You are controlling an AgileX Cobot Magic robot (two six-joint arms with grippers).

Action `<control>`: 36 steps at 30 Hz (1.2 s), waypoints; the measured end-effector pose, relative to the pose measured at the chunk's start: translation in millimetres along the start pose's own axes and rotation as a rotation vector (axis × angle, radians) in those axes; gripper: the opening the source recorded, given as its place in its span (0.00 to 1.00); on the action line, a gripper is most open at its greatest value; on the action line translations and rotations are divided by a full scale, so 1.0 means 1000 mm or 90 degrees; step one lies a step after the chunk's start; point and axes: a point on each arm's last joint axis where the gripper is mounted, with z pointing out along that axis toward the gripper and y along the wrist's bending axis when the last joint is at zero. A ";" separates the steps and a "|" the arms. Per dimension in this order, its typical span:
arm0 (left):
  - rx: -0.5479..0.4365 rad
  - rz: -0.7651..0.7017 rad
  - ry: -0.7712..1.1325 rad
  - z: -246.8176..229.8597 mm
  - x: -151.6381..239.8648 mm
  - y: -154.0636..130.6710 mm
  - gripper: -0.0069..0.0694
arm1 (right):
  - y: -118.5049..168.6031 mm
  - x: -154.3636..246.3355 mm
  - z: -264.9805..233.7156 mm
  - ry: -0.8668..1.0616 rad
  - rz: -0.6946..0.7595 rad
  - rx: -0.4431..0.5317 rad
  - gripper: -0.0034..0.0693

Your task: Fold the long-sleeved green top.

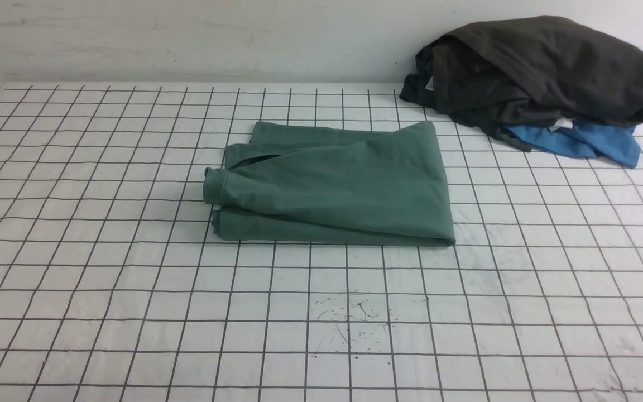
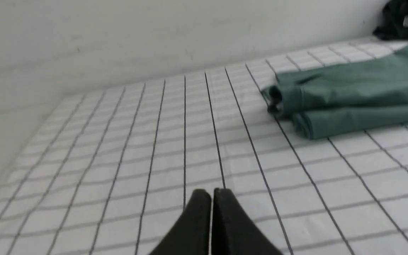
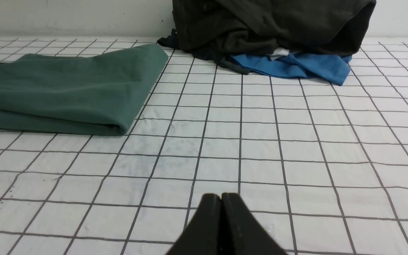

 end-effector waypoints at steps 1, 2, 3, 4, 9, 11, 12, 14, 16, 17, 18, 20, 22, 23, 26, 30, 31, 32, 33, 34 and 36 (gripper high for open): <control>0.004 -0.007 0.021 0.000 0.003 -0.001 0.08 | 0.000 0.000 0.000 0.000 0.000 0.000 0.03; 0.011 -0.020 0.056 0.000 0.008 -0.002 0.08 | 0.000 0.000 0.000 0.000 0.000 0.000 0.03; 0.016 -0.027 0.078 -0.001 0.011 -0.003 0.08 | 0.000 0.000 0.000 0.000 0.001 0.000 0.03; 0.017 -0.029 0.080 -0.001 0.011 -0.003 0.08 | 0.000 0.000 0.000 0.000 0.001 0.000 0.03; 0.021 -0.040 0.085 -0.001 0.011 -0.003 0.08 | 0.000 0.000 0.000 0.000 0.001 0.000 0.03; 0.021 -0.041 0.082 -0.001 0.011 -0.003 0.08 | 0.000 0.000 0.000 0.000 0.001 0.000 0.03; 0.021 -0.041 0.082 -0.001 0.011 -0.003 0.08 | 0.000 0.000 0.000 0.000 0.001 0.000 0.03; 0.022 -0.042 0.082 -0.001 0.011 -0.003 0.08 | 0.000 0.000 0.000 0.000 0.001 0.000 0.03; 0.022 -0.042 0.082 -0.001 0.011 -0.003 0.08 | 0.000 0.000 0.000 0.000 0.001 0.000 0.03; 0.022 -0.042 0.082 -0.001 0.011 -0.003 0.08 | 0.000 0.000 0.000 0.000 0.001 0.000 0.03; 0.022 -0.043 0.082 -0.001 0.011 -0.003 0.08 | 0.000 0.000 0.000 0.000 0.001 0.000 0.03; 0.022 -0.043 0.082 -0.001 0.011 -0.003 0.08 | 0.000 0.000 0.000 0.000 0.001 0.000 0.03; 0.022 -0.043 0.082 -0.001 0.011 -0.003 0.08 | 0.000 0.000 0.000 0.000 0.001 0.000 0.03; 0.022 -0.043 0.082 -0.001 0.011 -0.003 0.08 | 0.000 0.000 0.000 0.000 0.001 0.000 0.03; 0.022 -0.043 0.082 -0.001 0.011 -0.003 0.08 | 0.000 0.000 0.000 0.000 0.001 0.000 0.03; 0.022 -0.044 0.082 -0.001 0.011 -0.003 0.08 | 0.000 0.000 0.000 0.000 0.001 0.000 0.03; 0.022 -0.044 0.082 -0.001 0.011 -0.003 0.08 | 0.000 0.000 0.000 0.000 0.001 0.000 0.03; 0.022 -0.044 0.082 -0.001 0.011 -0.003 0.08 | 0.000 0.000 0.000 0.000 0.001 0.000 0.03; 0.022 -0.044 0.082 -0.001 0.011 -0.003 0.08 | 0.000 0.000 0.000 0.000 0.001 0.000 0.03; 0.022 -0.044 0.082 -0.001 0.011 -0.003 0.08 | 0.000 0.000 0.000 0.000 0.001 0.000 0.03; 0.022 -0.044 0.082 -0.001 0.011 -0.003 0.08 | 0.000 0.000 0.000 0.000 0.001 0.000 0.03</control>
